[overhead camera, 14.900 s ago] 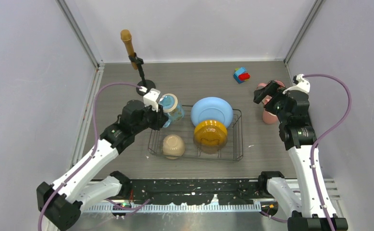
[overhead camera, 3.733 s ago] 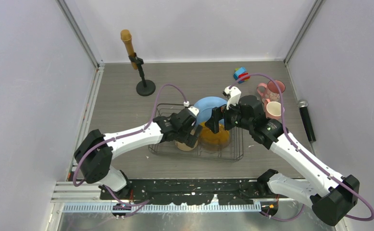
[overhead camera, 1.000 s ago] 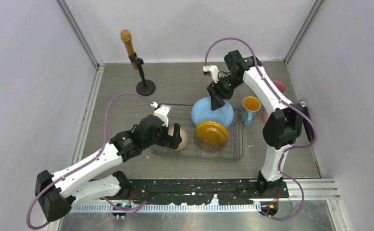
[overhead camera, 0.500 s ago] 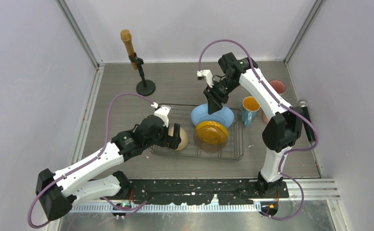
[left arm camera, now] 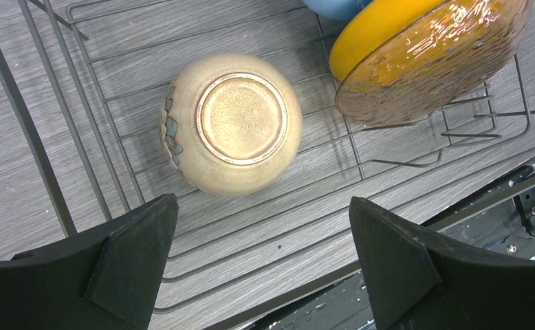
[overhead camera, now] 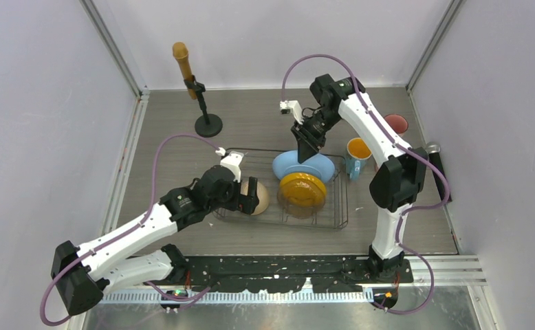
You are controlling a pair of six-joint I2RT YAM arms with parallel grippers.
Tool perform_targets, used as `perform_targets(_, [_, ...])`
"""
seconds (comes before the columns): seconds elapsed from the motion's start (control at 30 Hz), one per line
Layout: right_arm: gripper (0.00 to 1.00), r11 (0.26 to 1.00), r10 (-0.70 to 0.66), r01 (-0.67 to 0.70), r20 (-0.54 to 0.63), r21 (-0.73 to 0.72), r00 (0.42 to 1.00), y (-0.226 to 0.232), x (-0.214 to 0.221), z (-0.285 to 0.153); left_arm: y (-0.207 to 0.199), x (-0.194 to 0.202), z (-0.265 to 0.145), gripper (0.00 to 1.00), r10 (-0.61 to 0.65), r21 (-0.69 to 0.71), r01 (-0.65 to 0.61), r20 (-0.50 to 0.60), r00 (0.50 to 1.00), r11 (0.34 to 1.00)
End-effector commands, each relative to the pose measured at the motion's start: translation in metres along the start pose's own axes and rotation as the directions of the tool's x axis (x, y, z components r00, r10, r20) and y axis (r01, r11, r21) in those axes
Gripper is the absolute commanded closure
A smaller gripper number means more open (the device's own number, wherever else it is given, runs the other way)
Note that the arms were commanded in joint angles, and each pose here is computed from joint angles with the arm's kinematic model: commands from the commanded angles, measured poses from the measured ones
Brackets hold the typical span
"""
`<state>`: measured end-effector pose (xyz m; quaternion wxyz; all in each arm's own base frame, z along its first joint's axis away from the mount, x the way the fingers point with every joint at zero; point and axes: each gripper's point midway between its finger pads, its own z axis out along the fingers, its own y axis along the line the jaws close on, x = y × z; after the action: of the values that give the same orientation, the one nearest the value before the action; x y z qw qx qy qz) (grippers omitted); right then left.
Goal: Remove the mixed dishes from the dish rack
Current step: Pick up the plate from the dish rack, then adjust the plate at the center of the board.
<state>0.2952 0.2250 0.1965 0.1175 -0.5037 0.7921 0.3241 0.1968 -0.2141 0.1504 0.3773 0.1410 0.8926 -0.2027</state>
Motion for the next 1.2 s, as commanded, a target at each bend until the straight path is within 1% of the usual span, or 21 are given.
perform_targets(0.0, [0.74,0.998,-0.035,0.036,0.024,-0.05,0.999,0.02,-0.01,-0.017,-0.005,-0.011,-0.001,0.0,-0.012,0.019,0.011,0.035,0.999,1.0])
perform_targets(0.1, [0.78,0.993,-0.068,0.07,0.028,-0.093,0.997,0.03,-0.013,-0.024,-0.005,-0.01,0.0,0.0,-0.012,0.019,0.011,0.033,0.999,1.0])
perform_targets(0.2, [0.78,0.989,-0.072,0.073,0.012,-0.13,0.997,0.038,-0.012,-0.028,-0.004,-0.01,-0.001,0.0,-0.01,0.013,0.01,0.03,0.999,1.0])
perform_targets(0.33, [0.79,0.99,-0.065,0.064,-0.008,-0.129,0.998,0.038,-0.01,-0.027,-0.004,-0.011,-0.001,0.0,-0.01,0.015,0.009,0.034,0.999,1.0])
perform_targets(0.47, [0.79,0.992,-0.075,0.07,-0.038,-0.104,0.996,0.043,-0.011,-0.026,-0.005,-0.013,-0.001,0.0,-0.005,0.02,0.005,0.039,0.999,1.0])
perform_targets(0.83, [0.79,0.984,-0.171,0.172,-0.031,0.034,0.985,0.067,-0.027,-0.053,-0.009,-0.018,-0.001,0.0,0.012,0.032,-0.013,0.049,0.999,0.999])
perform_targets(1.17, [0.8,0.943,-0.328,0.329,-0.014,0.054,0.944,0.113,-0.033,-0.066,-0.009,-0.02,-0.001,0.0,0.028,0.035,-0.03,0.055,0.998,0.999])
